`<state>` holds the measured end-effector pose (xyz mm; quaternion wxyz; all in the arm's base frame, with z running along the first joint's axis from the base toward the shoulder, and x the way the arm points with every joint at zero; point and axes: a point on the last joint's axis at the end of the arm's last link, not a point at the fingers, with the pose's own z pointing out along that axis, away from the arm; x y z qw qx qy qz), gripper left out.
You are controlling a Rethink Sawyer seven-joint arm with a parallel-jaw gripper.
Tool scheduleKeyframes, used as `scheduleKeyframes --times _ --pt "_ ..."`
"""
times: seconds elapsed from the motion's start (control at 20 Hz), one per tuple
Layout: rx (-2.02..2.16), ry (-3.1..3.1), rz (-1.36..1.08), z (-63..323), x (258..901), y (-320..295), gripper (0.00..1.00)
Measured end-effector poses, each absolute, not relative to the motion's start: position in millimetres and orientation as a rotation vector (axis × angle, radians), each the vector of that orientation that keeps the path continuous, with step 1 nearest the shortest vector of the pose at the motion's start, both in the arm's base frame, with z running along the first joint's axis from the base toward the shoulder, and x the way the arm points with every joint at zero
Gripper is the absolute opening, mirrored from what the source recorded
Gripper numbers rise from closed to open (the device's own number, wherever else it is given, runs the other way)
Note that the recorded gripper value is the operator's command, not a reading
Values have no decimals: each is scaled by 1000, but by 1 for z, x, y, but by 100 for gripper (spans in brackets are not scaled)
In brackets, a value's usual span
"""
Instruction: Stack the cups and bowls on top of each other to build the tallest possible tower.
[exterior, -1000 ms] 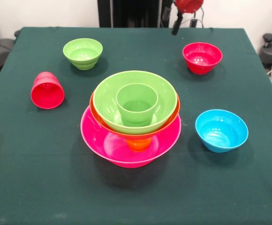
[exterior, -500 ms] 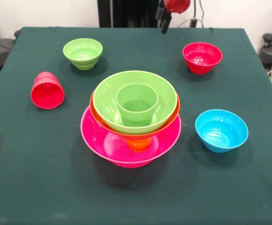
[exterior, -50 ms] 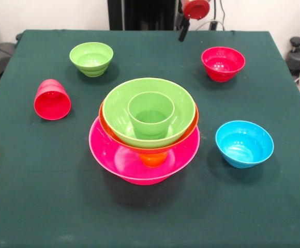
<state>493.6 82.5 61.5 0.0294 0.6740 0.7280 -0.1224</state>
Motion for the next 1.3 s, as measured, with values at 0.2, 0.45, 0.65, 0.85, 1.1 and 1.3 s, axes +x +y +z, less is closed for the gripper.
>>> scheduleKeyframes --times 0.2,0.45,0.65,0.85,1.1,1.3 --pt "2119 2206 -386 52 490 94 100" --pt "2158 2184 -393 38 485 110 100" --pt "2168 2182 -385 30 485 118 100" --pt "2166 2181 -372 26 485 125 100" --pt "2151 2180 -351 24 486 138 100" --pt "2139 2195 -367 17 479 149 100"
